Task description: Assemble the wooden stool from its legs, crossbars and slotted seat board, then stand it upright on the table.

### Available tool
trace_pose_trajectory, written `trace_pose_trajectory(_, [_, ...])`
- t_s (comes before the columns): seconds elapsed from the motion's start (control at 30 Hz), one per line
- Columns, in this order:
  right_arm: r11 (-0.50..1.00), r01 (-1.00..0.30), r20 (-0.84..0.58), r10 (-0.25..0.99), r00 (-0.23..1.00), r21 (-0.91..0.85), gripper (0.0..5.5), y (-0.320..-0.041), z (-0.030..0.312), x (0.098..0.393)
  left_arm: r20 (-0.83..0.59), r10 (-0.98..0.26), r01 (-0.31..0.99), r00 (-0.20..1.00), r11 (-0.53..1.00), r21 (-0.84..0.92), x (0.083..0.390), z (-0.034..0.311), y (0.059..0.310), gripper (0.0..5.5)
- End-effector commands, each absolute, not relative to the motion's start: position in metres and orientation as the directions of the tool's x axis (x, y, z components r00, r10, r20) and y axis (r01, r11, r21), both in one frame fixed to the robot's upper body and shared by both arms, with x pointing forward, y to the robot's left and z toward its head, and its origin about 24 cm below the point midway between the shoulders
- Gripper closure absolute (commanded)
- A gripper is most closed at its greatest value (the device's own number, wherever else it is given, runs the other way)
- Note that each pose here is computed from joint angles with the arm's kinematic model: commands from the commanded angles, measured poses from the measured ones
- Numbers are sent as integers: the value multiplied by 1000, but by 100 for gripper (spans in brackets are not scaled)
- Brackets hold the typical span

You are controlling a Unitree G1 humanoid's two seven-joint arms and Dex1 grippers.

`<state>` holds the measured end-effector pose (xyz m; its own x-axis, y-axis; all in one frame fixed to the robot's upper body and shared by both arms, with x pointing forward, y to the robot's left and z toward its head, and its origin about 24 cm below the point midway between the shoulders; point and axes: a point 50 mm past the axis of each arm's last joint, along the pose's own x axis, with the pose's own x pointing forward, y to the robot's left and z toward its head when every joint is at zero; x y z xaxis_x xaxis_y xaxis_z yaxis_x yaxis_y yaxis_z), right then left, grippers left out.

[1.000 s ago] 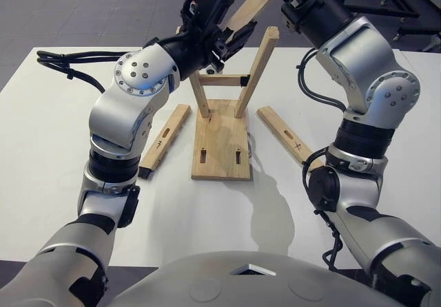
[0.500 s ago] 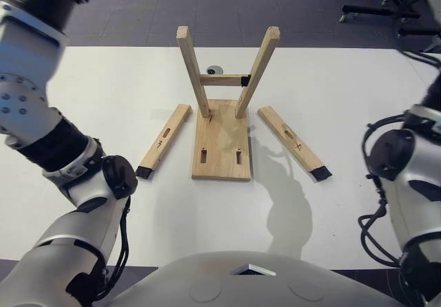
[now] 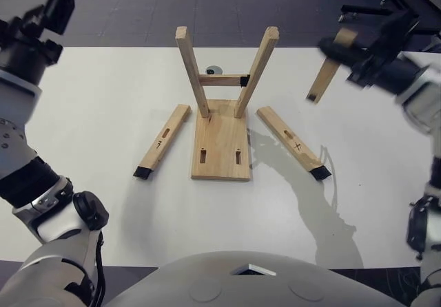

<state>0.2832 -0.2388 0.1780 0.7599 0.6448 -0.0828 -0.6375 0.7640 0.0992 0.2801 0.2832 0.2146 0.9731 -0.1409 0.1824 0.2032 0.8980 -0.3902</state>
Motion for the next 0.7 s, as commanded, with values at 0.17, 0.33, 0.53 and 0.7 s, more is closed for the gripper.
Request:
trace_pose_trajectory(0.17, [833, -529, 26, 532, 846, 161, 511, -247, 135, 264, 78, -148, 166, 986, 917, -362, 278, 176, 292, 51])
trace_pose_trajectory(0.33, [837, -499, 63, 498, 865, 223, 511, -242, 112, 263, 63, -166, 177, 984, 925, -335, 282, 170, 290, 51])
trace_pose_trajectory(0.53, [844, -527, 42, 526, 850, 94, 511, -238, 87, 268, 34, -176, 178, 984, 934, -310, 285, 161, 288, 51])
trace_pose_trajectory(0.7, [824, -552, 64, 548, 834, 131, 511, -241, 85, 273, 27, -185, 184, 982, 933, -308, 284, 157, 285, 51])
